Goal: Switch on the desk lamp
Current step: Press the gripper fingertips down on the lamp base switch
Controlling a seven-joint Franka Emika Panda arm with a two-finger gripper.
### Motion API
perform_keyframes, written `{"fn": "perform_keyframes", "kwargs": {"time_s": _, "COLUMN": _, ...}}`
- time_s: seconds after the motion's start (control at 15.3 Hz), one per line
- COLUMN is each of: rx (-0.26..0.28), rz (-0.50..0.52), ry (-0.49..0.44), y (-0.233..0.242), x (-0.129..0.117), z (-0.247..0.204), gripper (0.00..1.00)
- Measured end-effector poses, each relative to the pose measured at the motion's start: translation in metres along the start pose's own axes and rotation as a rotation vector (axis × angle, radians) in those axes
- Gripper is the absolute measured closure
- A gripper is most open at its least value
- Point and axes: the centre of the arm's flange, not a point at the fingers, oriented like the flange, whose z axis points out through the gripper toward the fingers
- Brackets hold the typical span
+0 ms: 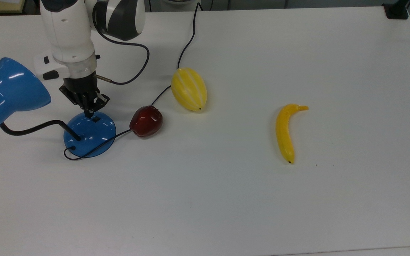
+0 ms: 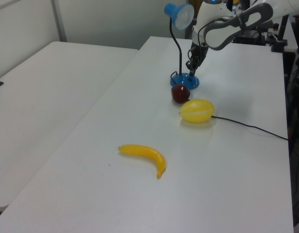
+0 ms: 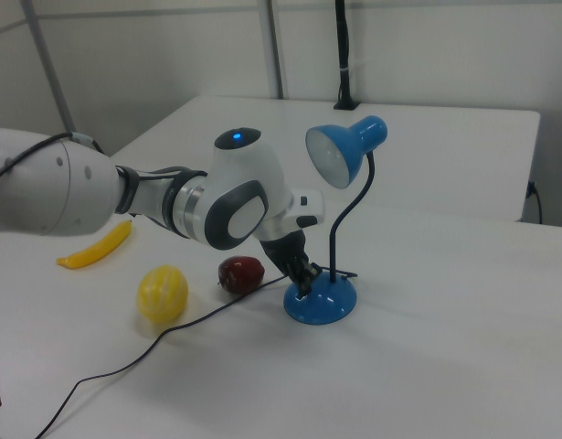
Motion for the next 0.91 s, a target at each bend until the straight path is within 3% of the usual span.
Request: {"fn": "perform_keyframes", "kwargs": {"time_s": 0.91, "rx": -0.017, "rz": 0.021, "ry": 0.045, "y": -0.003, "x": 0.0041, "z": 0.0102, "gripper": 0.99}}
